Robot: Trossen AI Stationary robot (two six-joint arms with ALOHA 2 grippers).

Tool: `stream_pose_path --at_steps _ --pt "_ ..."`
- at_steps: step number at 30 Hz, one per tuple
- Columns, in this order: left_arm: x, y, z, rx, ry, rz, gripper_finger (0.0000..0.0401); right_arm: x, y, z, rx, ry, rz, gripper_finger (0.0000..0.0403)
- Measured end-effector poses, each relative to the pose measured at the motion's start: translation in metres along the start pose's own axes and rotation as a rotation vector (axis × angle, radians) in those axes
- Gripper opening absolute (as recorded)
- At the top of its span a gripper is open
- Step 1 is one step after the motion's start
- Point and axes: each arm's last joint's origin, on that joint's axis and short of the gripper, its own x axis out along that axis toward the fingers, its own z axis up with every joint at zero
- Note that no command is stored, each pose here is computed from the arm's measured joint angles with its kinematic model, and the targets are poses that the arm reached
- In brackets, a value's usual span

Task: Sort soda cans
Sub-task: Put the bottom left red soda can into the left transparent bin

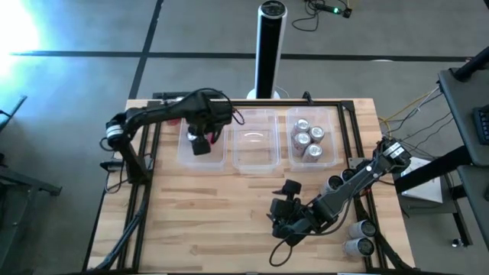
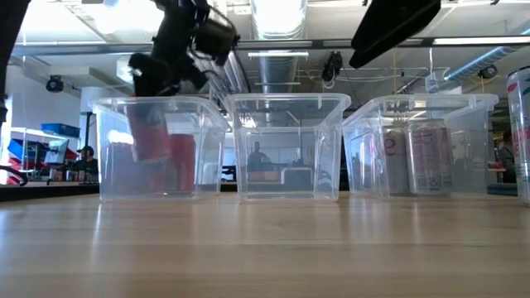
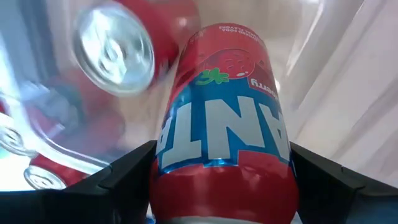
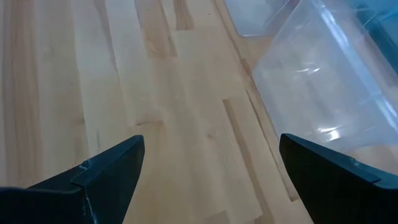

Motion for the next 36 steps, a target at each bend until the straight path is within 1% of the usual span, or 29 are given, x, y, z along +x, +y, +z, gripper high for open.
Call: stream_pose_path --at_steps 3,7,11,16,22,27,30,33,36 --pt "0.016 0.000 -0.005 0.018 0.076 -0.006 0.0287 0.000 0.001 -0.003 -0.003 0.011 0.008 0.0368" --pt "0.031 0.002 -0.008 0.018 0.119 -0.010 0.0287 0.001 0.001 -0.004 -0.002 0.015 0.006 0.0368" --pt "0.038 0.000 -0.007 0.012 0.117 -0.008 0.0287 0.001 0.001 -0.004 -0.003 0.015 0.005 0.0368" --pt "0.044 -0.001 -0.007 -0.031 0.122 -0.018 0.0287 0.001 0.001 -0.004 -0.034 0.014 0.005 0.0368" --pt "0.059 -0.005 -0.008 -0.034 0.176 -0.041 0.0287 0.001 0.001 -0.004 -0.036 0.013 0.005 0.0368" --pt "0.074 -0.007 0.007 -0.032 0.163 -0.033 0.0287 0.001 0.001 -0.003 -0.033 0.006 0.001 0.0368" --pt "0.079 -0.007 0.014 -0.023 0.199 -0.034 0.0289 0.001 0.001 -0.003 -0.033 0.006 0.002 0.0368" --pt "0.082 -0.007 0.023 -0.023 0.219 -0.035 0.0311 0.001 0.001 -0.003 -0.033 0.006 0.002 0.0368" --pt "0.079 -0.005 0.035 -0.032 0.194 -0.037 0.0336 0.001 0.001 -0.003 -0.033 0.006 0.002 0.0368"
